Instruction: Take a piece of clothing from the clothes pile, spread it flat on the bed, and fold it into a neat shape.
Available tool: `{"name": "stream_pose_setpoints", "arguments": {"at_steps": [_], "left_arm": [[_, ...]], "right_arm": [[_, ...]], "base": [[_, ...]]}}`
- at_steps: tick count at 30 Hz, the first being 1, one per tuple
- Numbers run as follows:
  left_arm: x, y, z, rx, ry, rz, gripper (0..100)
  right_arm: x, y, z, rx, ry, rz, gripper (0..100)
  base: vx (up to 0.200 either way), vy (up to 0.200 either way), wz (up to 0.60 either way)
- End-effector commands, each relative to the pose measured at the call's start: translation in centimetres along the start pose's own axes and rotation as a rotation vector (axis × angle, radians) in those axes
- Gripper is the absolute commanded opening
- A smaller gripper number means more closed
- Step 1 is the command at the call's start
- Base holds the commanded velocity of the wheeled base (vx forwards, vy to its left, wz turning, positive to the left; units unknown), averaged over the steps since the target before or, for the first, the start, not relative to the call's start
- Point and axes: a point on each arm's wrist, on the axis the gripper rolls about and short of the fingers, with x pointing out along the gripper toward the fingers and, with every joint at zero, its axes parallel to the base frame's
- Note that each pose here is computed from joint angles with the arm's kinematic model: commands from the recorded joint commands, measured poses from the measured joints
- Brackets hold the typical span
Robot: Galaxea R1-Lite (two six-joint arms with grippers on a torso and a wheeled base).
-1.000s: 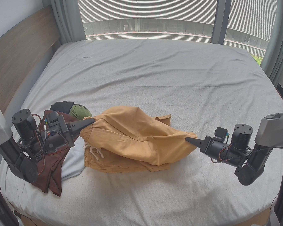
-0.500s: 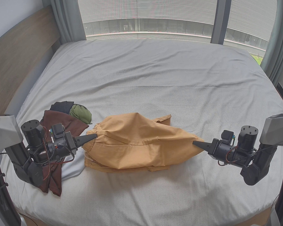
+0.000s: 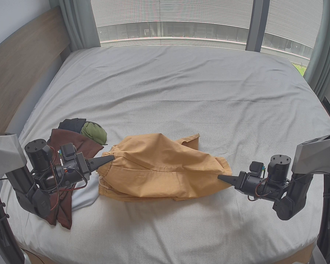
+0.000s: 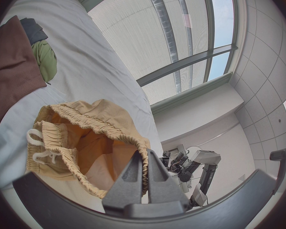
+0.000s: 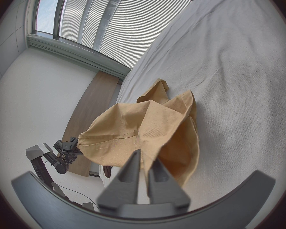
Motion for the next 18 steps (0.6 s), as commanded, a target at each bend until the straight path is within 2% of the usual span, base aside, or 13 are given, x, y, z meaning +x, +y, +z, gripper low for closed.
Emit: {"name": "stream_pose_setpoints", "arguments": {"at_steps": [1, 18], "left_arm": [[-0.1, -0.4, 0.1, 0.007, -0.004, -0.007, 0], [-0.1, -0.5, 0.2, 0.009, -0.006, -0.009, 0]], "right_arm": [[0.7, 0.2, -0.1, -0.011, 0.002, 0.014, 100], [2.6, 0.3, -0.4, -0.032, 0.006, 0.043, 100]], "base": [[0.000, 0.000, 0.00], [0.000, 0.000, 0.00]]}}
